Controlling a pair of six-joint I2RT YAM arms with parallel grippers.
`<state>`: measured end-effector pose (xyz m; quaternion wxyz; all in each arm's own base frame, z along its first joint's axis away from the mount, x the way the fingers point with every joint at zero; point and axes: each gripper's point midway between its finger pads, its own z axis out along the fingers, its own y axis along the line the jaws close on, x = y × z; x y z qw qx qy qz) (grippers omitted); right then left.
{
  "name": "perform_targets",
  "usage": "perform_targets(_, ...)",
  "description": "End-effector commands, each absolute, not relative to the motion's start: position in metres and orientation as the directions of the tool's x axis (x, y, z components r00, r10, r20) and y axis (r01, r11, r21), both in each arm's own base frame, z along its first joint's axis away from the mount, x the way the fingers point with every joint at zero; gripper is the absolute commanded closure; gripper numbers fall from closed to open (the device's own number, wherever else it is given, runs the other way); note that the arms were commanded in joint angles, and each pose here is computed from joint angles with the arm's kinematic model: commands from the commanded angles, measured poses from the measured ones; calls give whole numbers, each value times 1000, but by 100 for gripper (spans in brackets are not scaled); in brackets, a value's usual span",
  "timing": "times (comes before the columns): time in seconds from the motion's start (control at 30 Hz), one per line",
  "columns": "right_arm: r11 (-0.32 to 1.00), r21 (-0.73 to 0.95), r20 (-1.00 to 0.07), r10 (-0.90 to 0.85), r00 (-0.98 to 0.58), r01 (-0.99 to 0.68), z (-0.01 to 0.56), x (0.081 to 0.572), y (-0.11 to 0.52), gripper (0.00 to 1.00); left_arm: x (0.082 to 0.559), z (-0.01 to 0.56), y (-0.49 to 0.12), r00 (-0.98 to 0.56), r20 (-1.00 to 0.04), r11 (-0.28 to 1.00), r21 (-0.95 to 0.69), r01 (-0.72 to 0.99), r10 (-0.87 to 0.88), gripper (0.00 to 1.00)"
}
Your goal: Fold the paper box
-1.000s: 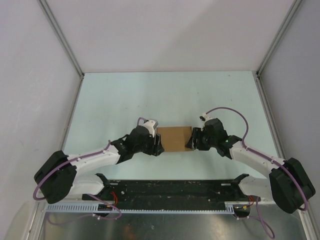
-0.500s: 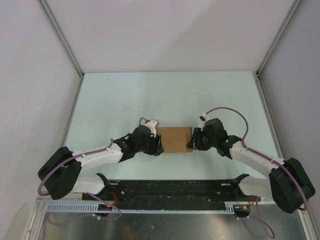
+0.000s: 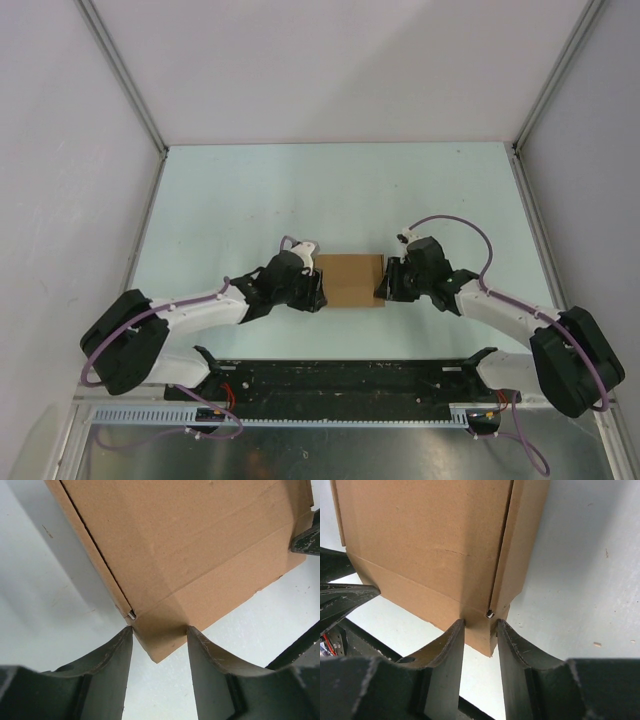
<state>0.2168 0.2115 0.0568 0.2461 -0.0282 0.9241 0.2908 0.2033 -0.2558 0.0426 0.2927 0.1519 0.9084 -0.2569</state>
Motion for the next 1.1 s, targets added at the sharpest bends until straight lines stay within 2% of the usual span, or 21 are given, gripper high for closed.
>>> perform_targets(0.0, 824, 520, -510, 88, -856, -224, 61, 228, 216, 64, 217, 59, -268, -748, -656, 799, -391, 456, 106, 48)
perform_targets(0.4, 840, 490, -524, 71, -849, -233, 55, 232, 214, 66, 217, 58, -268, -749, -654, 800, -392, 455, 106, 48)
perform_targets(0.7, 839, 463, -579, 44, -814, -284, 55, 236, 215, 69, 219, 56, -268, -745, -656, 800, -382, 463, 118, 50)
perform_targets(1.07, 861, 417, -600, 22, -800, -290, 48, 241, 210, 66, 219, 53, -265, -738, -662, 802, -366, 473, 133, 50)
